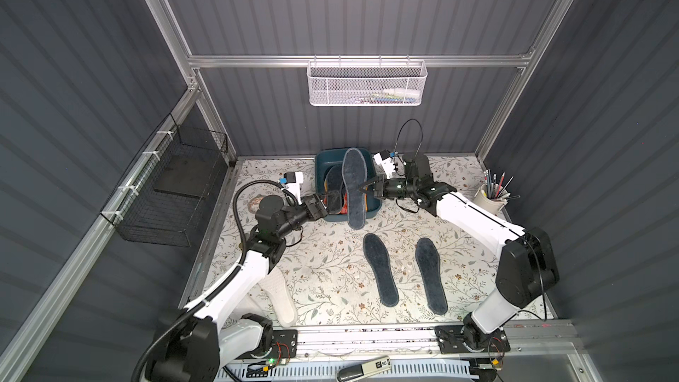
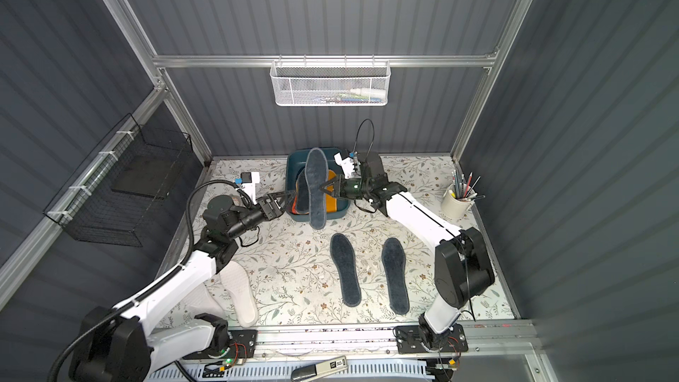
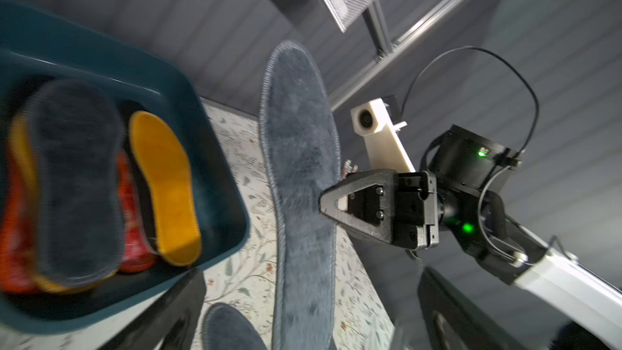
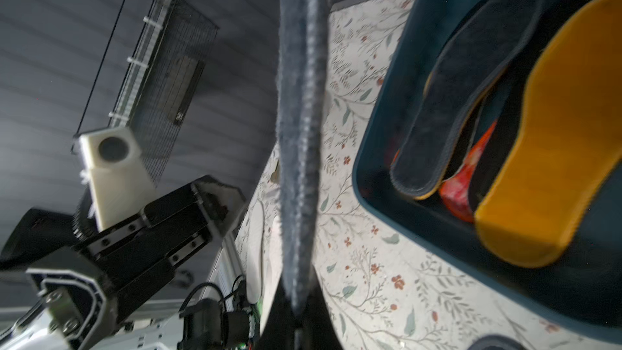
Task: Put the insoles into the storage box
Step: Place the insole in the storage box.
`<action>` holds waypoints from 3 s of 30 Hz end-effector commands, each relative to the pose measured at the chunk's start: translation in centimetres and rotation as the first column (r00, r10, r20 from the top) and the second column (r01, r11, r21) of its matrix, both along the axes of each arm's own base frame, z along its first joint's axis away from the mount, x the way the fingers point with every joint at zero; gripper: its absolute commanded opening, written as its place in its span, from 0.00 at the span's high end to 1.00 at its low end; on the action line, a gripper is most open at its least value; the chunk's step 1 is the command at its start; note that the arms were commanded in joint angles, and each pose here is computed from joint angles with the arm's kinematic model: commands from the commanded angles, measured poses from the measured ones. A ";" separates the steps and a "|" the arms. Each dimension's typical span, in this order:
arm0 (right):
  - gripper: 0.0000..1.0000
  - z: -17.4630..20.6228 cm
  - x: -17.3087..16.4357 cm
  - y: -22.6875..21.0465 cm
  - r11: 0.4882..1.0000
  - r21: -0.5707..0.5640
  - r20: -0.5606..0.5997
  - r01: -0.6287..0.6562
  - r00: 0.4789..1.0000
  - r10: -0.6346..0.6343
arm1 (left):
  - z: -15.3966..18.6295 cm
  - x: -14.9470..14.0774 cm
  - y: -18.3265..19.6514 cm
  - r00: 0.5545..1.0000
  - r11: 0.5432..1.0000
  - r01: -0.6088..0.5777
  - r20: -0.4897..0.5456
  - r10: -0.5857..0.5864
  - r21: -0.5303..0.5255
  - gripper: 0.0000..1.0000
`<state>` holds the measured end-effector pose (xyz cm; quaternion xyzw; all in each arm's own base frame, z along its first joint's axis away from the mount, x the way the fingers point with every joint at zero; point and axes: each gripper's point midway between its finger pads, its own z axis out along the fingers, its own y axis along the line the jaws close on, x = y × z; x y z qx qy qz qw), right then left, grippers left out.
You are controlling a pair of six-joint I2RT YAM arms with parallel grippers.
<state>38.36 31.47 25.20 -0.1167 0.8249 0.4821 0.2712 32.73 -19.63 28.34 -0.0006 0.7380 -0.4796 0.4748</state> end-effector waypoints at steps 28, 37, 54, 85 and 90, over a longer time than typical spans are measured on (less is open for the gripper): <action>1.00 -10.9 12.7 -0.5 0.965 -0.262 -0.124 0.015 0.991 -0.049 | -4.9 -5.0 9.2 0.924 0.886 -0.331 -0.078 0.374 0.326 0.00; 1.00 -13.8 13.4 0.1 0.964 -0.264 -0.166 0.001 0.985 -0.046 | -5.1 -4.6 8.9 0.926 0.890 -0.325 -0.085 0.368 0.320 0.00; 0.29 -7.4 13.3 -1.4 0.940 -0.331 0.016 0.087 0.996 -0.086 | -6.8 -4.9 11.3 0.861 0.825 -0.412 -0.132 0.492 0.387 0.00; 0.01 -2.4 5.1 -6.7 0.952 -0.174 0.168 0.252 0.960 -0.224 | -18.8 -12.8 21.3 0.282 0.559 -0.409 -0.483 0.829 0.721 0.00; 0.01 -2.8 4.9 -7.4 0.948 -0.180 0.163 0.263 0.958 -0.235 | -20.5 -12.7 21.9 0.225 0.604 -0.399 -0.565 0.794 0.691 0.00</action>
